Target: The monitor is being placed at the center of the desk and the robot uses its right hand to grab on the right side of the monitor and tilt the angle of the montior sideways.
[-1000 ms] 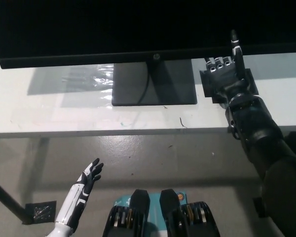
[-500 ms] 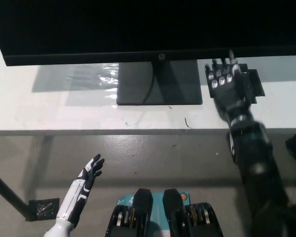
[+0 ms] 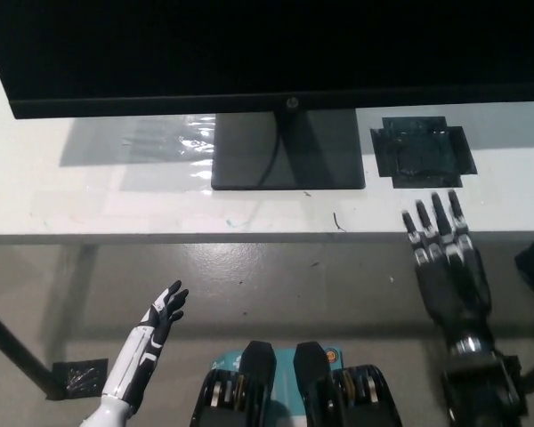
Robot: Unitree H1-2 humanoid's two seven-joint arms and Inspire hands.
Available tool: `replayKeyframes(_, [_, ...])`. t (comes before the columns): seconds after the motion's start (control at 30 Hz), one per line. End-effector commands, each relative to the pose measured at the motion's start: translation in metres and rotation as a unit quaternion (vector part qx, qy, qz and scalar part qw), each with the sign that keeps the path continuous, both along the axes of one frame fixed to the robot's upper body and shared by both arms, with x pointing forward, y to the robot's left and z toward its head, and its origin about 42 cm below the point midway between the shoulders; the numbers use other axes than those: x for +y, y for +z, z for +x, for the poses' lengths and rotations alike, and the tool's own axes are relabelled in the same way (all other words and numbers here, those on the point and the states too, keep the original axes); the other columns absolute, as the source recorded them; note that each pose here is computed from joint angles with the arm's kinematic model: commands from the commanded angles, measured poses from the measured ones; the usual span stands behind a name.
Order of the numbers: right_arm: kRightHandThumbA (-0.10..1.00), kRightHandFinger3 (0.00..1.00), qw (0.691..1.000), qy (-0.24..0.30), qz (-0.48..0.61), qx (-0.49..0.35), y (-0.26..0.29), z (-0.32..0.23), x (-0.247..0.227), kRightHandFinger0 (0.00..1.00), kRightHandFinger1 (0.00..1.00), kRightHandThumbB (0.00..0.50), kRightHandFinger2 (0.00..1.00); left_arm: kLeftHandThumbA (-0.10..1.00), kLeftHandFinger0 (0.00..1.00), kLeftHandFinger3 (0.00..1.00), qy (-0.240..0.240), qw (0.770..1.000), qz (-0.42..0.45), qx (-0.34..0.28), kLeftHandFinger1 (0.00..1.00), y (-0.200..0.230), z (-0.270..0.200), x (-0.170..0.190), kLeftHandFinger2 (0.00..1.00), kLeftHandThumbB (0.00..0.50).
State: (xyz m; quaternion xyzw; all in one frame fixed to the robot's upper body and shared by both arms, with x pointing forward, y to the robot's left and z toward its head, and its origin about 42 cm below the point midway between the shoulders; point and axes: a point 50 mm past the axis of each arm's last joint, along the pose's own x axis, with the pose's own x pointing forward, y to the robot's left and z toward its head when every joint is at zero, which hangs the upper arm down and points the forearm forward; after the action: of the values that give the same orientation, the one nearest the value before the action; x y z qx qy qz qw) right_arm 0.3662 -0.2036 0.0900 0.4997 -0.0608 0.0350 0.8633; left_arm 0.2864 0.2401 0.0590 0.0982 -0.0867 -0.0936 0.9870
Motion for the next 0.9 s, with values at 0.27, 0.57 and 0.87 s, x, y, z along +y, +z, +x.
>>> replayKeyframes(0.27, [1.0,1.0,0.805,-0.075,-0.346,-0.477,0.179,-0.165,0.035,1.0,1.0,0.407,1.0,1.0,1.0,1.0,-0.013,0.999,0.013,-0.044,1.0,0.017,0.012,0.001,1.0,0.336])
replayKeyframes(0.57, [1.0,1.0,0.818,-0.091,-0.519,-0.23,0.063,-0.099,0.012,1.0,1.0,0.408,1.0,1.0,1.0,1.0,-0.016,0.999,0.023,-0.037,1.0,0.011,0.007,-0.003,1.0,0.33])
replayKeyframes(0.87, [1.0,1.0,0.831,-0.051,-0.545,-0.103,-0.01,-0.072,0.004,1.0,1.0,0.434,1.0,1.0,1.0,1.0,-0.012,0.999,0.029,-0.023,1.0,0.003,0.001,0.0,1.0,0.353])
